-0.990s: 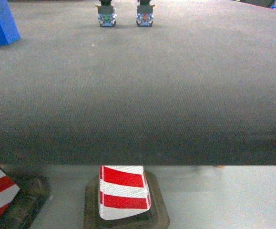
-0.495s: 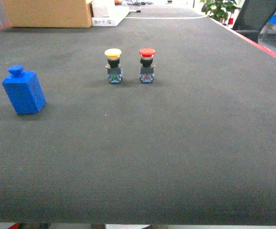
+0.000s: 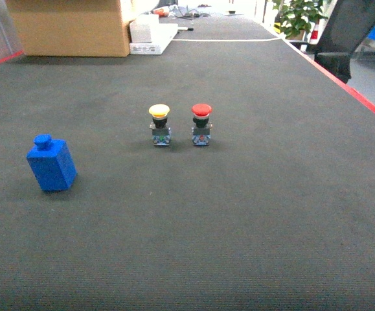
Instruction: Pick blue part to blue bin on bottom shelf
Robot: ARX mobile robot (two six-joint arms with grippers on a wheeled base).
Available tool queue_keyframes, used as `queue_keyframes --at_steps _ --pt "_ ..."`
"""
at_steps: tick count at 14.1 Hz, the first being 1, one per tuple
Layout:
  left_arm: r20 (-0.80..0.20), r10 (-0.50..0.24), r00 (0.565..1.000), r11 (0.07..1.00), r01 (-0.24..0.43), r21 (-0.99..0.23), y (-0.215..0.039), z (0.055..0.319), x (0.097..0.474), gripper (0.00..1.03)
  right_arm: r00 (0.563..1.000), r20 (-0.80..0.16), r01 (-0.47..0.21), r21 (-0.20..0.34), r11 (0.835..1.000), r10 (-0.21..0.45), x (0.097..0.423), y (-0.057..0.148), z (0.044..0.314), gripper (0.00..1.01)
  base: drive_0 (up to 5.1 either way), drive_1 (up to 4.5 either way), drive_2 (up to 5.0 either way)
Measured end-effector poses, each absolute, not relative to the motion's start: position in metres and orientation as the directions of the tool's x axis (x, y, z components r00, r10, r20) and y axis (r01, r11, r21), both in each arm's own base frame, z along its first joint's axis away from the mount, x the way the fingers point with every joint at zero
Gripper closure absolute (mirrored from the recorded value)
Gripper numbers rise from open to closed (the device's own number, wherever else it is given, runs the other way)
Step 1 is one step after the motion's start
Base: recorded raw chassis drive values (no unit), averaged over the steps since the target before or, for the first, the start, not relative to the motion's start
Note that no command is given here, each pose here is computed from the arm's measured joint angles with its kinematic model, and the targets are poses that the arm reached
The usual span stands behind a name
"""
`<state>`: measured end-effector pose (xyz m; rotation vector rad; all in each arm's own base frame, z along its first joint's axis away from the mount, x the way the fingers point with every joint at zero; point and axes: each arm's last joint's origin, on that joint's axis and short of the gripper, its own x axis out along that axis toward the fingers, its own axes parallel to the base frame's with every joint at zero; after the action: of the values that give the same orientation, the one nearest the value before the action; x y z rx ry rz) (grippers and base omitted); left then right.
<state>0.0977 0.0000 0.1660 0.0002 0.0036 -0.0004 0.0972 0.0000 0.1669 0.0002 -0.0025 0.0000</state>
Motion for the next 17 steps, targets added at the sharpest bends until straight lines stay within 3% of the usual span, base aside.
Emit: queue_keyframes --at_steps 6,8,10,13,17 --pt "-0.003 0.000 1.000 1.000 0.000 0.000 0.000 0.166 0.098 0.05 1.000 0.003 0.000 0.000 1.000 0.000 0.097 0.000 0.167 0.03 0.0 0.00 0.0" --pt "-0.101 0.114 0.988 0.993 -0.117 -0.021 -0.005 0.162 0.105 0.05 1.000 0.002 0.000 0.000 1.000 0.000 0.097 0.000 0.167 0.03 0.0 0.00 0.0" --pt "-0.142 0.097 0.985 0.995 -0.099 -0.009 -0.014 0.160 0.134 0.05 1.000 0.003 0.000 0.000 1.000 0.000 0.097 0.000 0.167 0.03 0.0 0.00 0.0" --pt "-0.098 0.061 0.993 0.998 -0.064 -0.022 -0.023 0.171 0.211 0.05 1.000 0.003 0.000 0.000 1.000 0.000 0.097 0.000 0.167 0.03 0.0 0.00 0.0" --pt "-0.284 0.093 0.954 0.996 -0.090 0.024 -0.024 0.106 0.291 0.05 1.000 0.003 0.000 0.000 1.000 0.000 0.097 0.000 0.167 0.03 0.0 0.00 0.0"
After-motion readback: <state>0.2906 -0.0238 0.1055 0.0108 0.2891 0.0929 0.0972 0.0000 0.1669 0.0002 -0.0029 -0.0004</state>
